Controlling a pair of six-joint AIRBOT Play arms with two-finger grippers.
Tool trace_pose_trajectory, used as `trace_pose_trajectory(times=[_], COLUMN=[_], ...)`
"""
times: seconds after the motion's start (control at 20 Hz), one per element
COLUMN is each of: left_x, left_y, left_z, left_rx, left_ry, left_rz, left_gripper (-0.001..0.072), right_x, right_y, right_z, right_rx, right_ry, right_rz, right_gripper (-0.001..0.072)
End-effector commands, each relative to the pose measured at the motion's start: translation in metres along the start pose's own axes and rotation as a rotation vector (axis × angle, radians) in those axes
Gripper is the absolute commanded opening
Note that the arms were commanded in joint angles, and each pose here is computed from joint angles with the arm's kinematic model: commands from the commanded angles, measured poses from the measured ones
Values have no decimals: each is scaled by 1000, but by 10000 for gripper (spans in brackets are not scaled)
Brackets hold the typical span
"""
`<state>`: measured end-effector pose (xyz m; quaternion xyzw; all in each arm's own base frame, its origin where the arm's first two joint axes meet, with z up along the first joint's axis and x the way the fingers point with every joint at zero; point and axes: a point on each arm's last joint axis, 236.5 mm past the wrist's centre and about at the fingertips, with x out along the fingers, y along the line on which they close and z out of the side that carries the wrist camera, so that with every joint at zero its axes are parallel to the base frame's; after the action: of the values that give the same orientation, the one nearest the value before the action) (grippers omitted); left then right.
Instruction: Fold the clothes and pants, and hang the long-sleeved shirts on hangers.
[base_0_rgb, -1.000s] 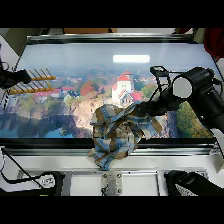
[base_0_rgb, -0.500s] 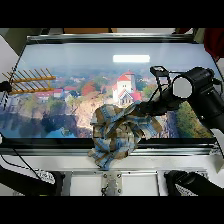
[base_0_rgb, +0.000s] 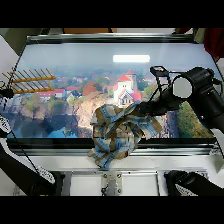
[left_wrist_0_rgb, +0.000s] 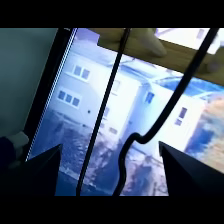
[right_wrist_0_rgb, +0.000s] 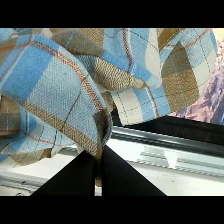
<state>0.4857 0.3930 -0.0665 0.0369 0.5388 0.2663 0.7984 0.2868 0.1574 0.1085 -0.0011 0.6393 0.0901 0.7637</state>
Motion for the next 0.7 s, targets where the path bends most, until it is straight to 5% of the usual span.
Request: trace_pose_trajectory(times=[0.0, 0.5, 0.65], left_x=[23, 49, 47], left_y=[1, 8, 9], left_z=[-6, -23, -18], left_rx=[33, 14, 10], left_ry=[3, 6, -9], left_rz=[10, 7, 10], left_gripper=[655, 653, 601], right_x=[0, 0, 1], right_y=[0, 0, 0], right_z=[0, 0, 0], right_rx=[0, 0, 0], right_ry=[2, 2, 2], right_rz=[0, 0, -1], right_gripper=[22, 22, 22])
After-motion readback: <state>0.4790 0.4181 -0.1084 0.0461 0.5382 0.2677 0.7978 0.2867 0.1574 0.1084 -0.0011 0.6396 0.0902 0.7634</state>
